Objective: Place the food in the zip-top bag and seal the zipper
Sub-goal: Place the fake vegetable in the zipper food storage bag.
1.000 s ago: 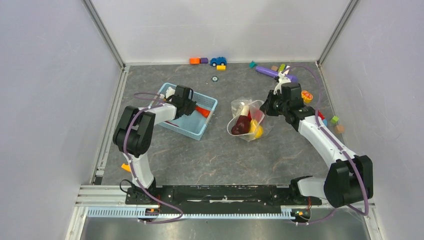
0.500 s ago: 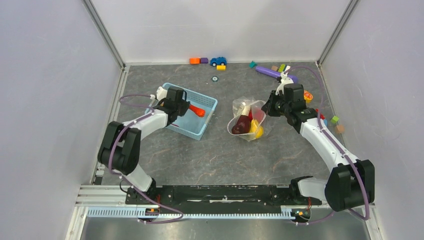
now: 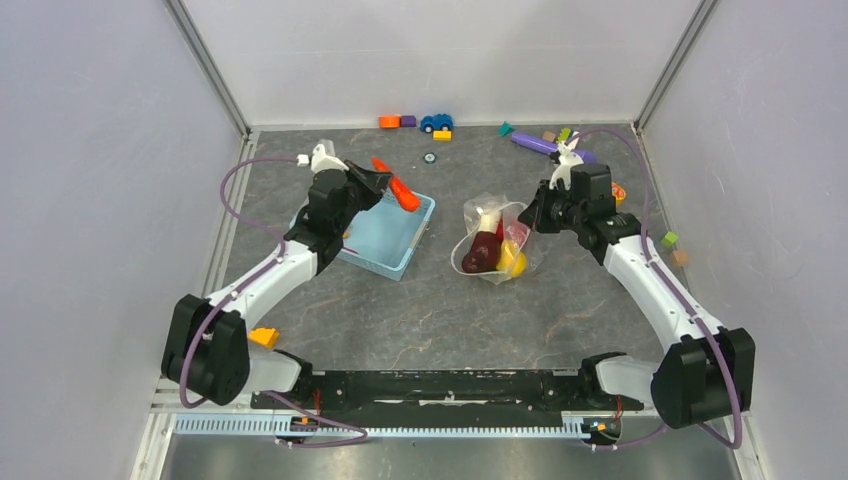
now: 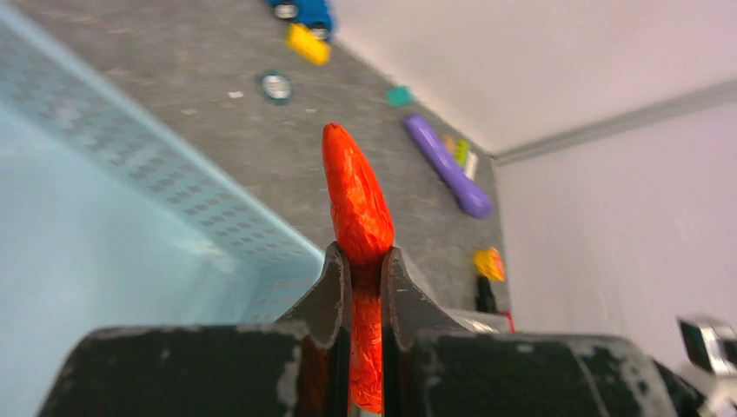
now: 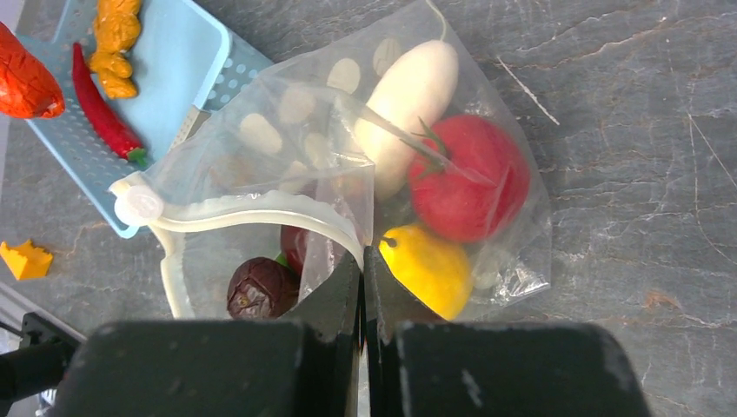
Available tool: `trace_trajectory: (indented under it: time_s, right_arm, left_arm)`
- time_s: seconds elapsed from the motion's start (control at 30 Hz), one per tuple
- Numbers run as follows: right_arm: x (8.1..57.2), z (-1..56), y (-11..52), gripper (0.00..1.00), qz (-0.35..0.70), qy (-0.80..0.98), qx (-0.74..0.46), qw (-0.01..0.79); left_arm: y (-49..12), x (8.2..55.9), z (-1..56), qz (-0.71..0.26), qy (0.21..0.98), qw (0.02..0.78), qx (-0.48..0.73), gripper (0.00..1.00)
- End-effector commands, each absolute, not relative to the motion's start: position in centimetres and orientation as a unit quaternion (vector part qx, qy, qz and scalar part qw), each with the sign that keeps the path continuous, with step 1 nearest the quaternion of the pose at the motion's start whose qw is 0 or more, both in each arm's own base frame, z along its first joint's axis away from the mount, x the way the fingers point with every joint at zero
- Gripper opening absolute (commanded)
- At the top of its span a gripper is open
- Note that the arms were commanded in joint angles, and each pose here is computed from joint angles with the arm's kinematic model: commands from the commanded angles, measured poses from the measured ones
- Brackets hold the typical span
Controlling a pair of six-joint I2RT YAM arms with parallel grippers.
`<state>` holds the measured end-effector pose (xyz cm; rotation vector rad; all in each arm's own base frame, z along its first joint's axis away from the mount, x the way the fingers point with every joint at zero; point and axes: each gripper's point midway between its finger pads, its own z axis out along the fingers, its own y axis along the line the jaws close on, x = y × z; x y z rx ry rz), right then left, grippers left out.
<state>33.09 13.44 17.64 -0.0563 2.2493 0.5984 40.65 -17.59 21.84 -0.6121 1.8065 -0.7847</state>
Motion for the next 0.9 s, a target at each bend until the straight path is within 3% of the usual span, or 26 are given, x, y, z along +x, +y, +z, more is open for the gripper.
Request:
trace_trajectory:
  time_s: [0.0, 0.3, 0.7, 0.87]
  right_arm:
    - [33.0, 21.6, 14.2, 0.03, 0.265, 0.862, -0.047, 0.428]
    - [32.6, 23.2, 15.4, 0.03, 0.307, 0.847, -0.041, 0.433]
    - [31.8, 25.0, 16.6, 0.02, 0.355, 0.826, -0.037, 0.436]
    - [31.6, 25.4, 16.7, 0.02, 0.358, 0.822, -0.039, 0.441]
  left_arm:
    - [-22.8, 37.9, 29.0, -0.421, 0.692, 0.580, -0.084, 0.02]
    - [-30.5, 29.9, 34.2, -0.457, 0.594, 0.651, 0.125, 0.02]
    - [-36.5, 24.1, 34.4, -0.526, 0.532, 0.604, 0.274, 0.02]
    - [-38.2, 24.9, 32.3, -0.511, 0.556, 0.597, 0.271, 0.02]
